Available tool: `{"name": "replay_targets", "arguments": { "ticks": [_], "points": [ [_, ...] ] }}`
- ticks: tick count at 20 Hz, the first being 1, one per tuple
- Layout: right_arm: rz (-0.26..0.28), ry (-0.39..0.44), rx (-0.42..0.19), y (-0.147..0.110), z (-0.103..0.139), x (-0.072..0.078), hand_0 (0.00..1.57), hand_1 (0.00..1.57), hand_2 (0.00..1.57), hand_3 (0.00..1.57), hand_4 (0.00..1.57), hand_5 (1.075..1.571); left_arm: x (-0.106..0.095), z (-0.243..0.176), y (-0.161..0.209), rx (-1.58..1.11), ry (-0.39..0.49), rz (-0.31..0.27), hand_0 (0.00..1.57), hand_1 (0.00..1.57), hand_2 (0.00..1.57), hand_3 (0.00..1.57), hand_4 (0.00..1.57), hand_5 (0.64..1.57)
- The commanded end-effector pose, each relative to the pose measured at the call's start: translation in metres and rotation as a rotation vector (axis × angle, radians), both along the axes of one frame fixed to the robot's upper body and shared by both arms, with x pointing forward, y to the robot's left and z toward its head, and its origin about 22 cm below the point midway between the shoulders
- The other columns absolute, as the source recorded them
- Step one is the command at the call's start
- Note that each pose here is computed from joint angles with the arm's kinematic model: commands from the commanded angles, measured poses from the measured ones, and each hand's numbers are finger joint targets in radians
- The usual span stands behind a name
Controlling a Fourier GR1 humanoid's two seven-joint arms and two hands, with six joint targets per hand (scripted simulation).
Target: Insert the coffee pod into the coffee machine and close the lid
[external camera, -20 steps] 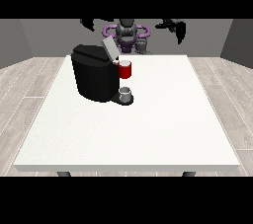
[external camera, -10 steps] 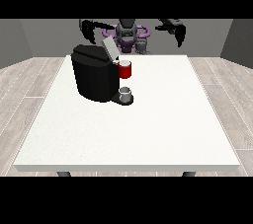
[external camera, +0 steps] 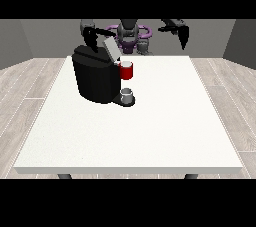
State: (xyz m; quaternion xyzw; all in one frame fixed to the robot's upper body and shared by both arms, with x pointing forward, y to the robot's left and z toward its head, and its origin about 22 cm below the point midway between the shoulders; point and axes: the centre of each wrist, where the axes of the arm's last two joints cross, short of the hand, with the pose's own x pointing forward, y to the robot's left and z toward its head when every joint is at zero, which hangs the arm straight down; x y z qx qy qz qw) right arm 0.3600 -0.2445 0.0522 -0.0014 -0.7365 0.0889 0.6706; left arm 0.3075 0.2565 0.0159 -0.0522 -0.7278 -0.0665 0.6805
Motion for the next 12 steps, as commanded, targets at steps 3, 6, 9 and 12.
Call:
{"name": "replay_targets", "arguments": {
  "ticks": [3,6,9,12],
  "points": [
    [0.028,-0.037,-0.006,0.017,0.012,0.016,0.0,0.0,0.0,0.0,0.0,1.571,-0.009,0.003,0.016,0.005,-0.046,0.015,0.0,0.0,0.0,0.0,0.0,1.571],
    [0.007,-0.066,-0.009,0.025,0.019,0.026,0.0,0.0,0.0,0.0,0.0,1.571,0.004,0.02,0.005,-0.013,-0.065,0.025,0.0,0.0,0.0,0.0,0.0,1.571],
    [0.05,-0.041,-0.022,0.018,0.014,0.024,0.0,0.0,0.0,0.0,0.0,1.571,-0.012,0.004,0.018,0.001,-0.068,0.014,0.0,0.0,0.0,0.0,0.12,1.571],
    [0.066,-0.036,-0.048,0.022,0.035,0.034,0.0,0.0,0.0,0.0,0.0,1.571,-0.008,0.006,0.023,0.026,-0.07,0.043,0.0,0.0,0.0,0.0,0.0,1.571]
  ]
}}
